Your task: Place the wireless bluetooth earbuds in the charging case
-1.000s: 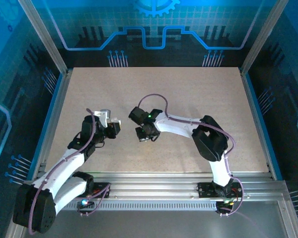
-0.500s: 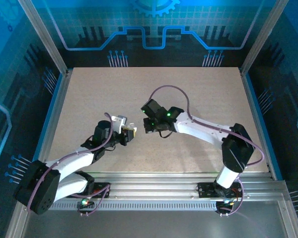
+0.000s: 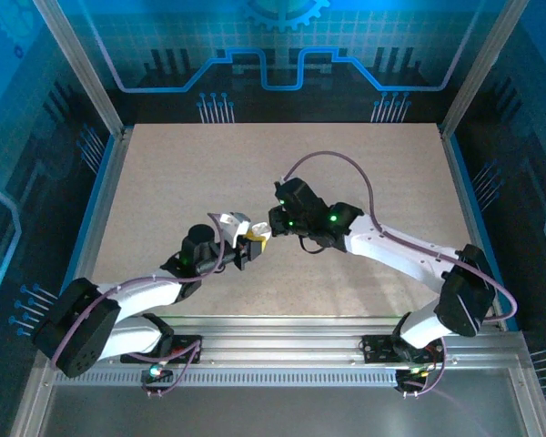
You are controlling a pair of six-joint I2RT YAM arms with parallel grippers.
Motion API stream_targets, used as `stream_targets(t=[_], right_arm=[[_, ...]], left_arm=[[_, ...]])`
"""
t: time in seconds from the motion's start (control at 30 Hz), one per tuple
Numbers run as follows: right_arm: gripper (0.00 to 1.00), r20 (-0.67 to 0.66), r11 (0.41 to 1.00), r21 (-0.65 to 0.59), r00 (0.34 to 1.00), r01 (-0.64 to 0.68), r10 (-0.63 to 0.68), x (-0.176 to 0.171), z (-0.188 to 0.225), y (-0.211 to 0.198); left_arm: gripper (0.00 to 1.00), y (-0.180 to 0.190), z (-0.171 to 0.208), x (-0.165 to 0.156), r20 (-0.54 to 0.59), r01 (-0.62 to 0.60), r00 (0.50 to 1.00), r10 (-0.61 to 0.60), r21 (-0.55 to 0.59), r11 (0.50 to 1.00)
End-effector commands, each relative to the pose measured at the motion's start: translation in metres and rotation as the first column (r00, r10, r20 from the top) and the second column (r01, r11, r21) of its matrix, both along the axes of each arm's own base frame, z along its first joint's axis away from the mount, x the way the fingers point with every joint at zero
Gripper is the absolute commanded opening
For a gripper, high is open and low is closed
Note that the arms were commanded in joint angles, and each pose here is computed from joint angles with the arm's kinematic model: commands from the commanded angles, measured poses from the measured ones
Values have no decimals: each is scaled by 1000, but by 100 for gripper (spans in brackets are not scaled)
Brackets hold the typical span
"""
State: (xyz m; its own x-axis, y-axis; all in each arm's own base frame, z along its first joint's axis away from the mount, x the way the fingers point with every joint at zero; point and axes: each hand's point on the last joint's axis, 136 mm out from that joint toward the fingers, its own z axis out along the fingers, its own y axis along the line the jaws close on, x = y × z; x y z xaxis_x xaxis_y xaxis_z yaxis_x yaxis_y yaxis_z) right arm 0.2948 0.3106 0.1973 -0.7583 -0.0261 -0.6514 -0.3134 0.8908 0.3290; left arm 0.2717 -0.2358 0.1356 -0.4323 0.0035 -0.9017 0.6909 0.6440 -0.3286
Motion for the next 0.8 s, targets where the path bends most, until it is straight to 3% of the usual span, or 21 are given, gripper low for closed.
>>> stream_targets(t=[0.0, 0.77], right_arm=[[10, 79, 998, 58, 997, 10, -15, 8, 20, -2], [10, 180, 993, 101, 983, -60, 41, -3, 32, 16]], left_arm=[[18, -11, 20, 5, 88, 32, 996, -30, -25, 999], [18, -21, 59, 13, 170, 21, 985, -1, -117, 993]])
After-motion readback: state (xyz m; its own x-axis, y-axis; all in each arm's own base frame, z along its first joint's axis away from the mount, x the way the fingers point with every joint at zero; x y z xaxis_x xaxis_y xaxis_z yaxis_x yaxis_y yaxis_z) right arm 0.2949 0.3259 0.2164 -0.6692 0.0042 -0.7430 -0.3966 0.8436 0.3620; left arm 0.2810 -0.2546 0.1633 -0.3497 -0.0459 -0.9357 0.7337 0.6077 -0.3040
